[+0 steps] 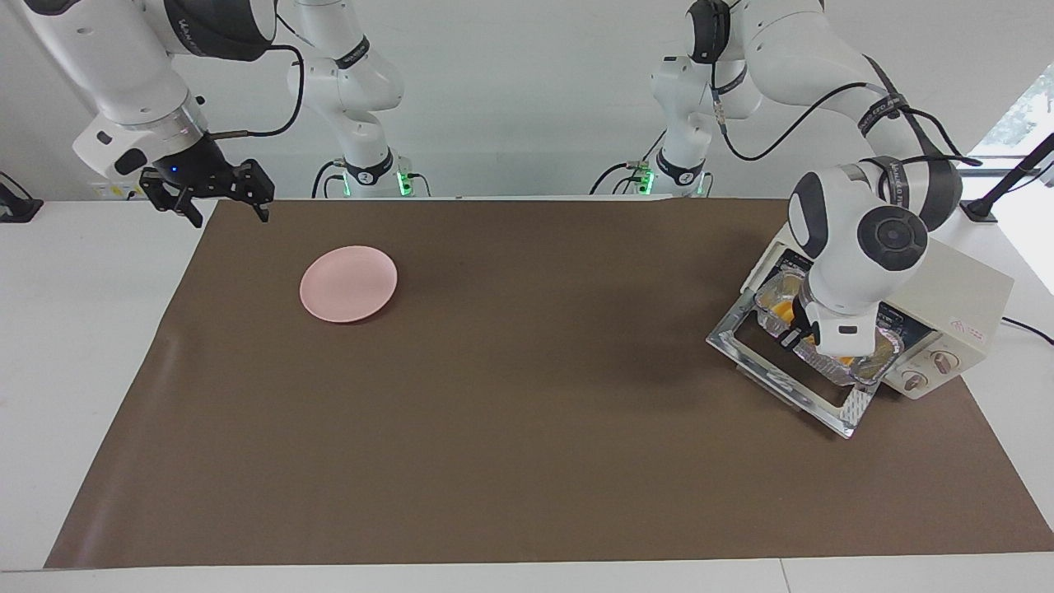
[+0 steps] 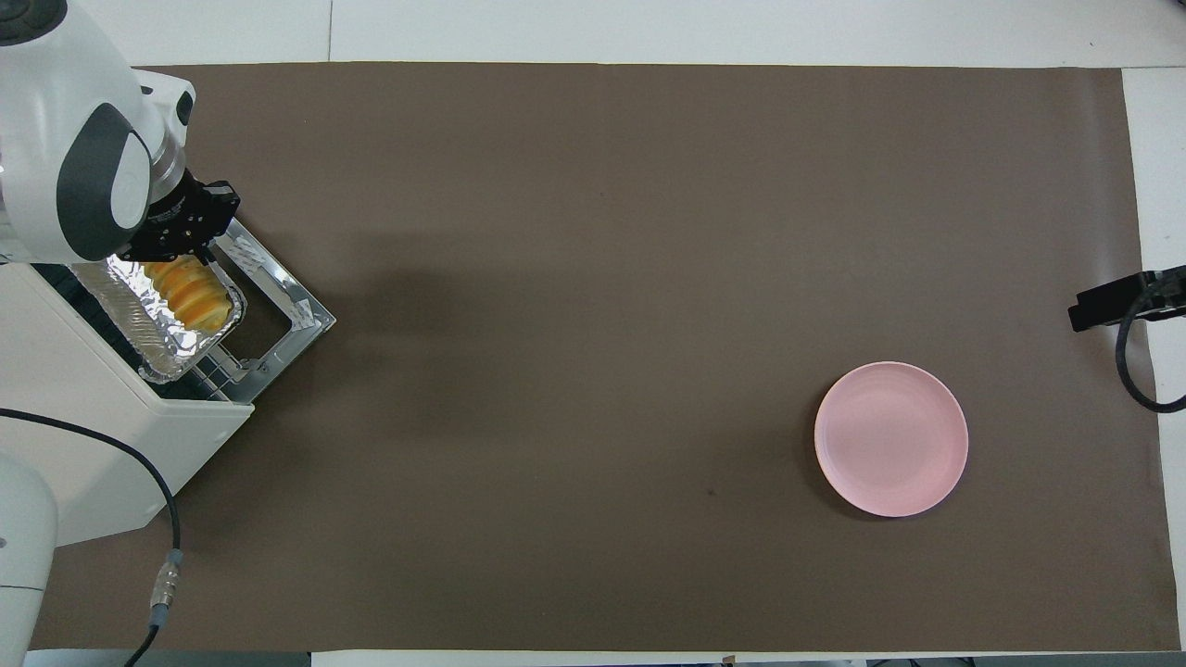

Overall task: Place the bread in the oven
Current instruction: 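Push the foil tray into the oven with the left gripper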

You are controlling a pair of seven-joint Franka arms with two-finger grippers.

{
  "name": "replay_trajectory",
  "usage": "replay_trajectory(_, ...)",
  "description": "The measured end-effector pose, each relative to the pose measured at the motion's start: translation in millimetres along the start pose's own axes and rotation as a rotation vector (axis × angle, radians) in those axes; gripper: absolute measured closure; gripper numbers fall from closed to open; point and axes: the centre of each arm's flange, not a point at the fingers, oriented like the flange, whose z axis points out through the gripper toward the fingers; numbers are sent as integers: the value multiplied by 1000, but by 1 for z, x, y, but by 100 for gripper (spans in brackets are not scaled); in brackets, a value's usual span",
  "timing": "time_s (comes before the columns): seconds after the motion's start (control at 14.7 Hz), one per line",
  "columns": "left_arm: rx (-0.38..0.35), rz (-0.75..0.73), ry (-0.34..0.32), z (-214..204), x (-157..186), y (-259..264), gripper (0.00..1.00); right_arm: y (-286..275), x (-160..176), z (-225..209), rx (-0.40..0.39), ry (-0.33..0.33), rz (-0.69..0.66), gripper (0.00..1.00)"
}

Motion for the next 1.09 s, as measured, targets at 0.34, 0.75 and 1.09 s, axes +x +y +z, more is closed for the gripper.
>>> replay_trajectory(0.34,2,-51,-34,13,2,-20,99,0,0,0,0,0,0,0)
replay_trajectory(0.75,29,-82,-56,28,5,-34,99,0,0,0,0,0,0,0)
replay_trajectory(1.09,37,-84,-50,27,5,-39,99,0,0,0,0,0,0,0)
